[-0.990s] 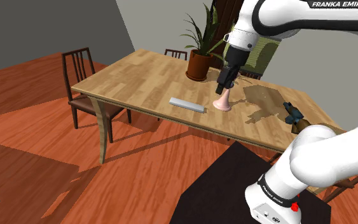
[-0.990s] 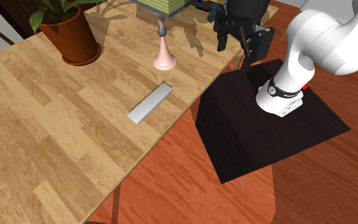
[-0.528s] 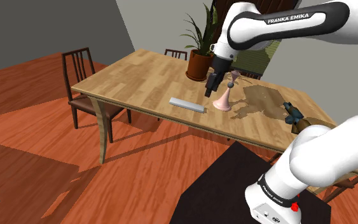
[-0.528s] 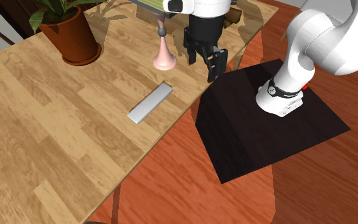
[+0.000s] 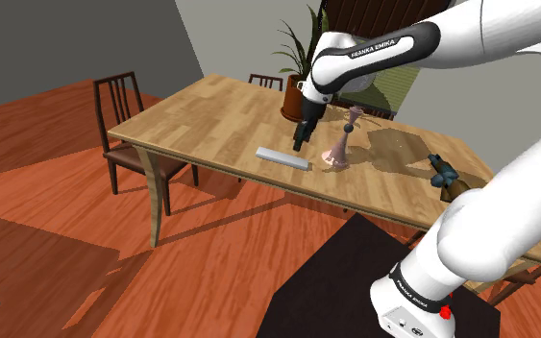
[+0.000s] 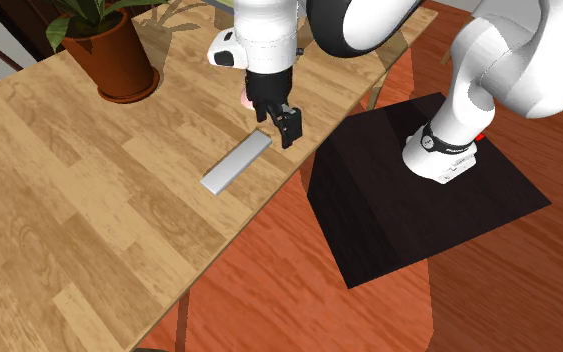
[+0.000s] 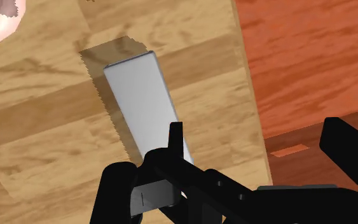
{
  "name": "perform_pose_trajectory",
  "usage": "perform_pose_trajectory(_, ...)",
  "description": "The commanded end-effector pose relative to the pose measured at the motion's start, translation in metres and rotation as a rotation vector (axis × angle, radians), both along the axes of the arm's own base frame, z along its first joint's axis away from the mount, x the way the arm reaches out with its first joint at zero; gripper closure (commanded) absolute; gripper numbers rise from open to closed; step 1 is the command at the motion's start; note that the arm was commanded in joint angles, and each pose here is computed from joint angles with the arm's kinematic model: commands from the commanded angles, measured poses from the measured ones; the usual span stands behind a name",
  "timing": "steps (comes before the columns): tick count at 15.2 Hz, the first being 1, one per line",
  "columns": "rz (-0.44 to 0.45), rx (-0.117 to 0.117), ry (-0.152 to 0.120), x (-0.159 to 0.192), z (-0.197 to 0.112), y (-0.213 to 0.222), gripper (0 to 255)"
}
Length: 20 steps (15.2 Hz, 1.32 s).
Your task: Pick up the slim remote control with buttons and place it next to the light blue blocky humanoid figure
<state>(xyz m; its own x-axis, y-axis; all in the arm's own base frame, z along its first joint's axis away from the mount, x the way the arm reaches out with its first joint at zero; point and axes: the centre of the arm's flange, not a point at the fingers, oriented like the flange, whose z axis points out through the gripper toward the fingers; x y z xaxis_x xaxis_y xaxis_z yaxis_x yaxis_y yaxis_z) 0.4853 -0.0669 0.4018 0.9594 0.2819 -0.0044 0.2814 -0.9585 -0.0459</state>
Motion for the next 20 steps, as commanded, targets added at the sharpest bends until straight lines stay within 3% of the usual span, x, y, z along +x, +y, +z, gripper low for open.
perform_pose_trajectory(1, 0.02, -0.006, -0.003, 0.018, -0.019, -0.008, 0)
perform_pose_trajectory(9, 0.094, -0.023, -0.011, 0.09, -0.082, -0.036, 0)
perform_pose_trajectory(16, 0.094, -0.023, -0.011, 0.089, -0.119, -0.035, 0)
perform_pose_trajectory(20, 0.094, -0.023, -0.011, 0.089, -0.122, -0.035, 0)
